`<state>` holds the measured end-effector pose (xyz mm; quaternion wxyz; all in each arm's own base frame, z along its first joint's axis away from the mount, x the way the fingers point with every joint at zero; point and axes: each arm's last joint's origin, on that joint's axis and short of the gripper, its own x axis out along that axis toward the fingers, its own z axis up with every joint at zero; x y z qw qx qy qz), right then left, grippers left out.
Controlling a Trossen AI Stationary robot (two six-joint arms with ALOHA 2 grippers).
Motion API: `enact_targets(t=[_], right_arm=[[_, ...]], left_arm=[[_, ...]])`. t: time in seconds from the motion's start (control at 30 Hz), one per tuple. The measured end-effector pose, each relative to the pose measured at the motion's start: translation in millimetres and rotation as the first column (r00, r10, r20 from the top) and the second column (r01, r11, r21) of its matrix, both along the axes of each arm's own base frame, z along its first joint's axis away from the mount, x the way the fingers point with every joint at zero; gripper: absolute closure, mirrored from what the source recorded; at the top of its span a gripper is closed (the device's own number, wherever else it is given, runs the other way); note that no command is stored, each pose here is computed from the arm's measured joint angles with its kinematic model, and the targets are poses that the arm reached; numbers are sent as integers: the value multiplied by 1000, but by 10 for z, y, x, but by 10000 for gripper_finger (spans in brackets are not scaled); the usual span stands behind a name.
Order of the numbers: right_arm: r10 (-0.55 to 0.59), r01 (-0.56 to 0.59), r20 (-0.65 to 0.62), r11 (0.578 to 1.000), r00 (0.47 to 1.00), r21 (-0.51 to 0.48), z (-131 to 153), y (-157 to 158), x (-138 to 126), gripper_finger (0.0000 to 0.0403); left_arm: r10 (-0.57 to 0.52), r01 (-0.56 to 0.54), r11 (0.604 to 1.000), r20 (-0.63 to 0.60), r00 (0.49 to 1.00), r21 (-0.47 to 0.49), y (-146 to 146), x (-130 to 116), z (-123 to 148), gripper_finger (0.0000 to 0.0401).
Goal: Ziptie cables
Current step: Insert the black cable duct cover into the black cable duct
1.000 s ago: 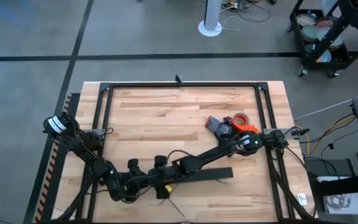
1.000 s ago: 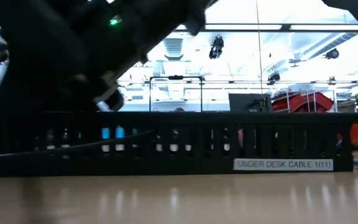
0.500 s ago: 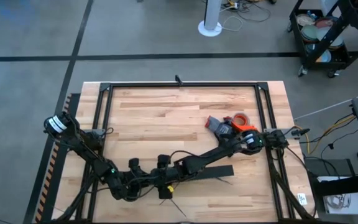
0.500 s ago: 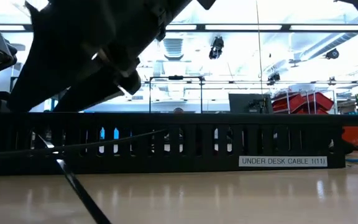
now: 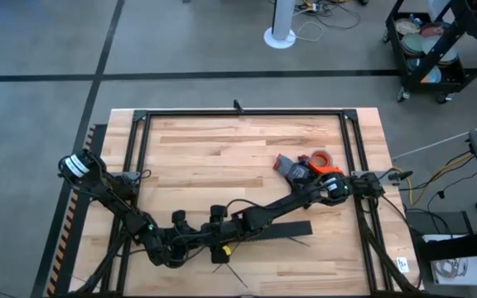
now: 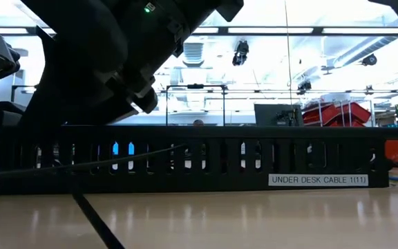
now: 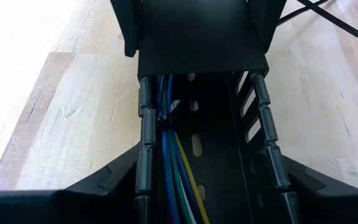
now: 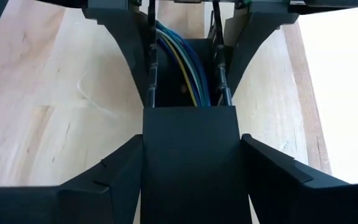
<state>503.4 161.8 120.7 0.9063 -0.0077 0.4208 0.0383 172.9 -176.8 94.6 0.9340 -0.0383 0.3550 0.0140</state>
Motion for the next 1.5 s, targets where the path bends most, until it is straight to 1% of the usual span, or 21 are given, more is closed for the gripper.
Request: enact_targets(t=[0.3, 0.43, 0.6, 0.7, 1.0, 1.37, 1.5], right_arm=[[32, -33, 28, 999, 999, 26, -29, 4, 29, 190], [-4, 2, 37, 999, 999, 52, -95, -12, 58, 190], [-56, 53, 36, 996, 998, 73, -102, -26, 66, 190], [-106, 104, 15, 992, 994, 70, -91, -34, 49, 190], [-159, 162, -39, 983, 987, 82, -113, -34, 6, 190], [-172, 175, -53, 982, 984, 74, -119, -26, -14, 190], [-160, 164, -51, 983, 986, 78, -118, -7, -19, 190]], left_arm=[[1, -1, 1000, 4, 1000, -2, -2, 0, 1, 172], [-3, 3, 1000, 4, 1000, 3, 0, -5, -2, 174], [-11, 11, 1000, 4, 1000, 9, -1, -5, -2, 171], [-13, 13, 1000, 7, 1000, 8, -3, -2, 1, 174], [-12, 12, 1000, 18, 1000, 3, -16, 1, 10, 172], [-12, 12, 1000, 26, 1000, 1, -24, 5, 17, 173], [-15, 15, 1000, 27, 1000, 2, -26, 5, 18, 173]])
